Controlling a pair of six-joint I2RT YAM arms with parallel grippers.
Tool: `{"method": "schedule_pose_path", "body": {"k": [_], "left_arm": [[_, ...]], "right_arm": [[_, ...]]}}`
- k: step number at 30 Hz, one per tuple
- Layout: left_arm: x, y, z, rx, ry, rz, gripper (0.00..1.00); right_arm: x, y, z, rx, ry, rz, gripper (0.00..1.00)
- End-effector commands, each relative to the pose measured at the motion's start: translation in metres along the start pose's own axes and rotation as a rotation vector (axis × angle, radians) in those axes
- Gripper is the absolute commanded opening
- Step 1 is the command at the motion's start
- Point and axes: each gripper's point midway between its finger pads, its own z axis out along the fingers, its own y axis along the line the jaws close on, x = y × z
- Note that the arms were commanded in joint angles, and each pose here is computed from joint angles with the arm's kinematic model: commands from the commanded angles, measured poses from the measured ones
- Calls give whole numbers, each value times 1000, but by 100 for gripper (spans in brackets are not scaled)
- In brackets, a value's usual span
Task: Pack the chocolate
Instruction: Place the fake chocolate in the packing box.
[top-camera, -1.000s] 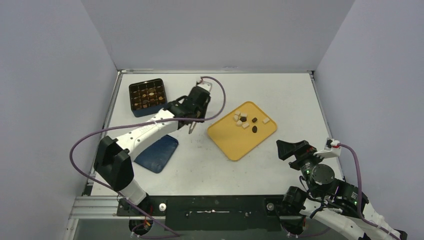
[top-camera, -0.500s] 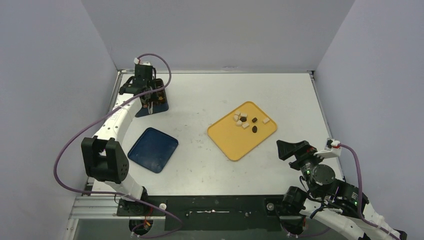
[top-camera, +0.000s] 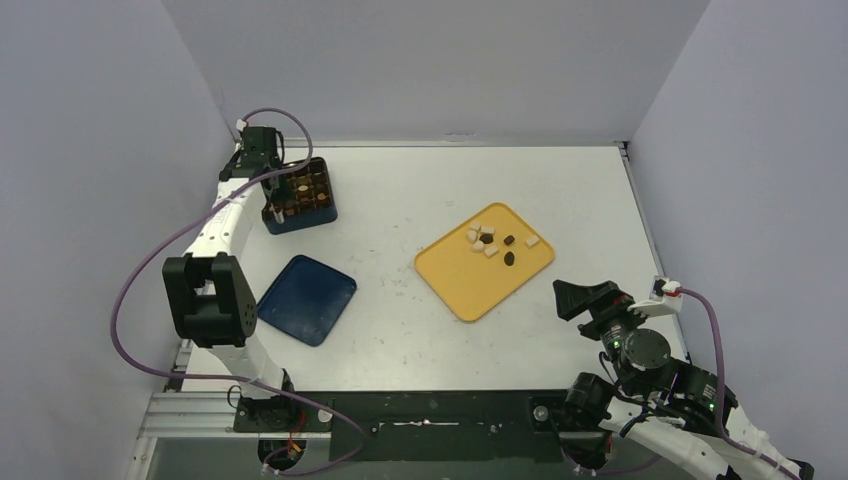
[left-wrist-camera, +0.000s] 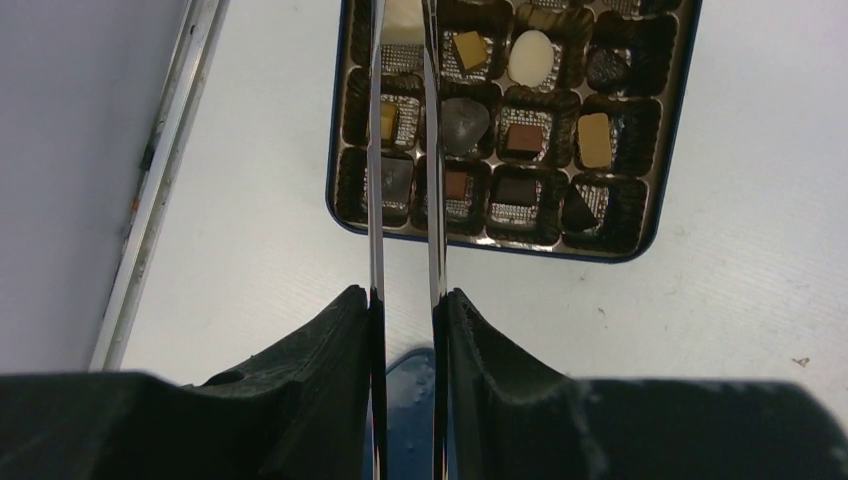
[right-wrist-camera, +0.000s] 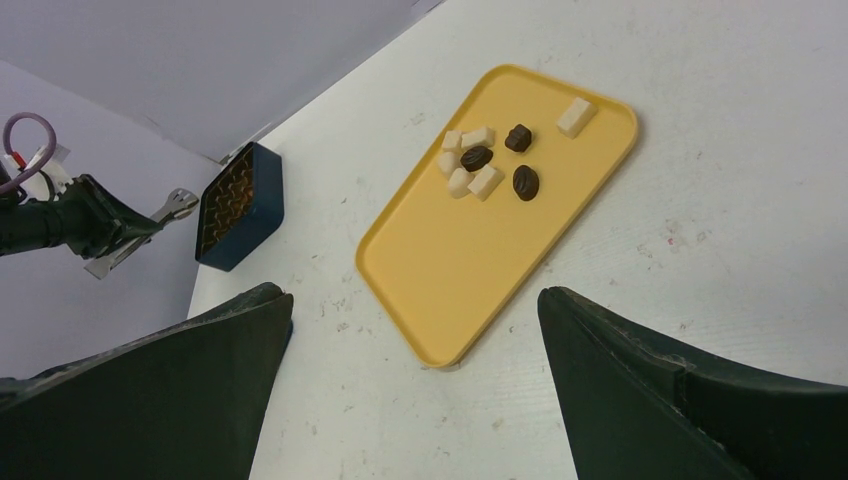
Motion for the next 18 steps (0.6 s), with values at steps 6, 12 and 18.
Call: {"method": "schedule_pose_path", "body": {"k": [6, 12, 18], "left_arm": [[-49, 14, 15, 6, -111, -106, 27], [-40, 11, 24, 17, -86, -105, 27], [-25, 7, 37, 23, -40, -95, 27]], "right_arm": [[-3, 6, 1, -17, -8, 4, 100], [-4, 6, 0, -16, -13, 6, 100], [-5, 6, 0, -16, -16, 9, 100]]}}
